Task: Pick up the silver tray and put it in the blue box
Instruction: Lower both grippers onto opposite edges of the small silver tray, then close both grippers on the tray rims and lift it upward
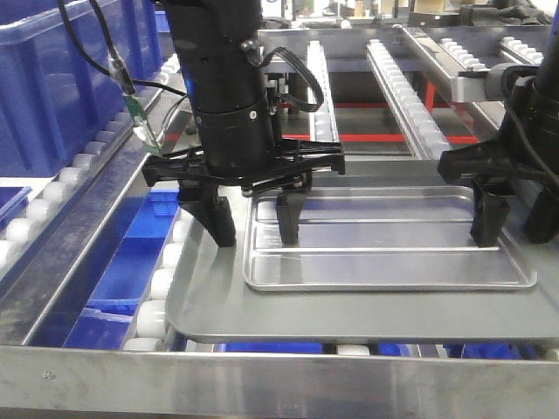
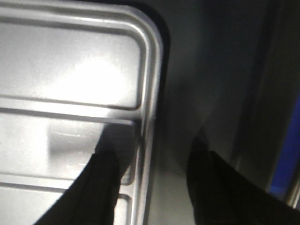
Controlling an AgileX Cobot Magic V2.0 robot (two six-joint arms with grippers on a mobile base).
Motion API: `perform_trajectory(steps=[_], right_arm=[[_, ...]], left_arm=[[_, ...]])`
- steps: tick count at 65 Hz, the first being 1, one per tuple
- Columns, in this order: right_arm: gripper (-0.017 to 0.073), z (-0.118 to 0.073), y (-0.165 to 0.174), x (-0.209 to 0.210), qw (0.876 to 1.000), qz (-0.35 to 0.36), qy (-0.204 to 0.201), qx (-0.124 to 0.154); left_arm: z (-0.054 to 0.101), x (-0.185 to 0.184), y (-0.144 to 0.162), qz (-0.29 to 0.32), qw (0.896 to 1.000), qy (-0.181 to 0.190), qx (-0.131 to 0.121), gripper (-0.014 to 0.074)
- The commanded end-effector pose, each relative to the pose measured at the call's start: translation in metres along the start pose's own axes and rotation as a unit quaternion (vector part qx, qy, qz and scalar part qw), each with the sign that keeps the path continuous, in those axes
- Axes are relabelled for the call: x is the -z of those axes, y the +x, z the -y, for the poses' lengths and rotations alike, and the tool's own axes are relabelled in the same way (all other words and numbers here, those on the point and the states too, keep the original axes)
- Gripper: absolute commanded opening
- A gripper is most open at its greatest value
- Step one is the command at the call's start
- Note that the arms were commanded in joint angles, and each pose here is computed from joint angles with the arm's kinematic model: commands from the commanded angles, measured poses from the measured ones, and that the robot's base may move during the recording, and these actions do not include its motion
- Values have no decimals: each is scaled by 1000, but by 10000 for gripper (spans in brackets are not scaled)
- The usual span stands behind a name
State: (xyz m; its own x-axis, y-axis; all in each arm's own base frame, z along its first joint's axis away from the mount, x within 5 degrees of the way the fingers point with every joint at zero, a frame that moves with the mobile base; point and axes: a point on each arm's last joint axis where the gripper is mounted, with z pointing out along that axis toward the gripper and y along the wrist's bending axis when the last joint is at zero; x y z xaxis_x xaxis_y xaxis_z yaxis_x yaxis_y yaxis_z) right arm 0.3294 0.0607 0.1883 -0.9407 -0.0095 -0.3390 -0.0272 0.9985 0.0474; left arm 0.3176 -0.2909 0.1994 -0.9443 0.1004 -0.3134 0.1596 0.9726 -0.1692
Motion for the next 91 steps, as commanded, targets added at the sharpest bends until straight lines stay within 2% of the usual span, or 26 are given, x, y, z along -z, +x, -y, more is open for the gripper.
perform_trajectory(steps=[1, 7, 13, 25, 26, 35, 43, 50, 57, 64, 76, 84, 91], right_arm=[[444, 0, -11, 10, 999, 40, -4, 6], [394, 0, -11, 10, 999, 39, -4, 7], [284, 0, -11, 10, 999, 40, -4, 7], [40, 0, -10, 10, 999, 36, -3, 8], [43, 0, -10, 11, 999, 35, -3, 8], [57, 0, -8, 15, 1000, 30, -1, 8], [57, 1, -7, 26, 999, 35, -1, 9], [57, 1, -6, 46, 999, 49, -1, 10], [57, 2, -3, 70, 997, 70, -4, 10], [57, 4, 3, 99, 996, 92, -7, 9], [57, 7, 21, 146, 992, 127, -12, 7], [57, 9, 34, 175, 988, 156, -16, 3], [57, 11, 46, 195, 984, 178, -20, 0]], left_arm=[[5, 28, -12, 45, 999, 25, 4, 271], [5, 28, -12, 44, 999, 25, 4, 236], [5, 28, -11, 43, 999, 24, 4, 164], [4, 28, -12, 46, 999, 20, 0, -94], [4, 28, -12, 46, 999, 20, 0, -113], [6, 34, -16, 50, 999, 17, -3, -96], [7, 50, -25, 62, 998, -5, -18, -96], [10, 71, -31, 74, 997, -24, -30, -96], [13, 88, -31, 86, 996, -17, -31, -96], [17, 104, -25, 90, 995, -15, -39, -96], [25, 135, -8, 100, 992, -32, -72, -97], [31, 164, 5, 118, 989, -23, -89, -97], [29, 192, 14, 134, 987, -9, -93, -96]])
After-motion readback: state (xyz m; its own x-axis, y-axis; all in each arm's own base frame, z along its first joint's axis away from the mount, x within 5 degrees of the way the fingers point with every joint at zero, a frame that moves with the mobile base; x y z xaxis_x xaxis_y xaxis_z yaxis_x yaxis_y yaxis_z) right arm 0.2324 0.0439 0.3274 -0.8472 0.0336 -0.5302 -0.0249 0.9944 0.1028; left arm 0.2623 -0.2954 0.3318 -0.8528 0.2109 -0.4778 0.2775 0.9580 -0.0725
